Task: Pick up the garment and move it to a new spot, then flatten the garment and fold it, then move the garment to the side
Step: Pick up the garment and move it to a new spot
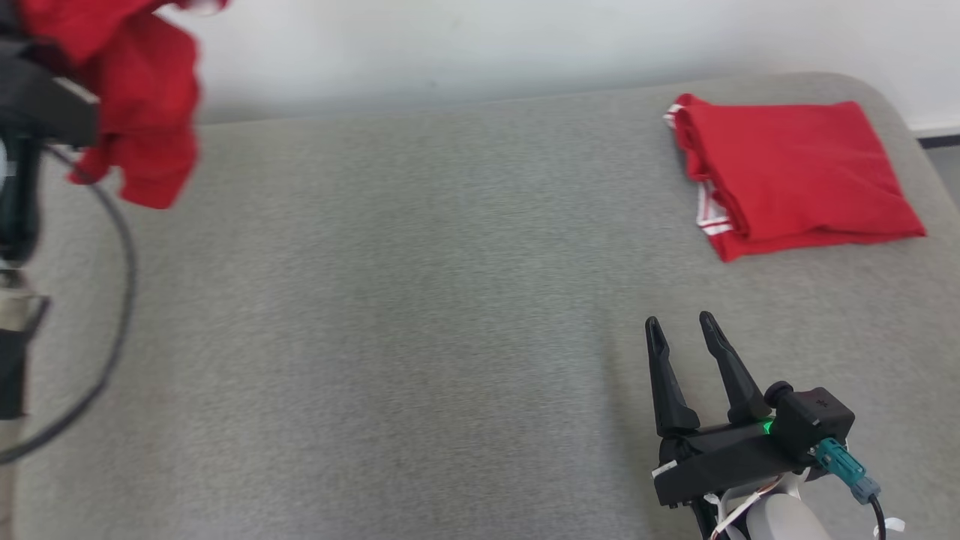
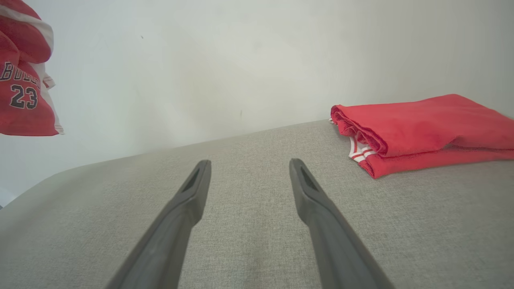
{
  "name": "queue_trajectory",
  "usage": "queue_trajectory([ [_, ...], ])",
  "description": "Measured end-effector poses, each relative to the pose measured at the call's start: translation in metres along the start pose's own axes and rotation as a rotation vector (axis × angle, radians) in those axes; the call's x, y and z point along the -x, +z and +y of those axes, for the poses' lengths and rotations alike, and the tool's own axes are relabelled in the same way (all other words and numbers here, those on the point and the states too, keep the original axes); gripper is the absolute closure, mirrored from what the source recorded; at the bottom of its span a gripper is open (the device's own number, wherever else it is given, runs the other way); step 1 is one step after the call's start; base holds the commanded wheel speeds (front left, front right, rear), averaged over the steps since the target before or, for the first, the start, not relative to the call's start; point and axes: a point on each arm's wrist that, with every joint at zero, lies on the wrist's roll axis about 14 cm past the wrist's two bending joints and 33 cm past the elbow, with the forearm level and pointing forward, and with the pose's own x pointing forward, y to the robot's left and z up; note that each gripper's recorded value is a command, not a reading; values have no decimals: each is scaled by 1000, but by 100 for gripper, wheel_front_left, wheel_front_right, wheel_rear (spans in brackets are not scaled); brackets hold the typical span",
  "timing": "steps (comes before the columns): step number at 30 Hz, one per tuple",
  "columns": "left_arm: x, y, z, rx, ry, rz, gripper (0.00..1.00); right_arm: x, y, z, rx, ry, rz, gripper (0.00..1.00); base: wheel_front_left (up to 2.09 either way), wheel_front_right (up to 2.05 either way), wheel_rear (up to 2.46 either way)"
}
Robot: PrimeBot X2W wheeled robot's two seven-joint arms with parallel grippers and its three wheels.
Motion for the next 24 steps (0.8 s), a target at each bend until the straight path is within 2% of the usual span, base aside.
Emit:
queue_trajectory([
  [9,-19,18,-130,138,-273,-55,100,30,8,-39,3,-130,-13,0,0,0,0],
  [13,-8,0,-189,228,-399,-8,100,42,7,-52,5,-177,-6,0,0,0,0],
  [18,16,-50,-210,261,-436,130,100,44,5,-53,3,-182,3,0,0,0,0],
  [24,56,-110,-209,315,-396,290,100,42,1,-51,1,-174,13,0,0,0,0],
])
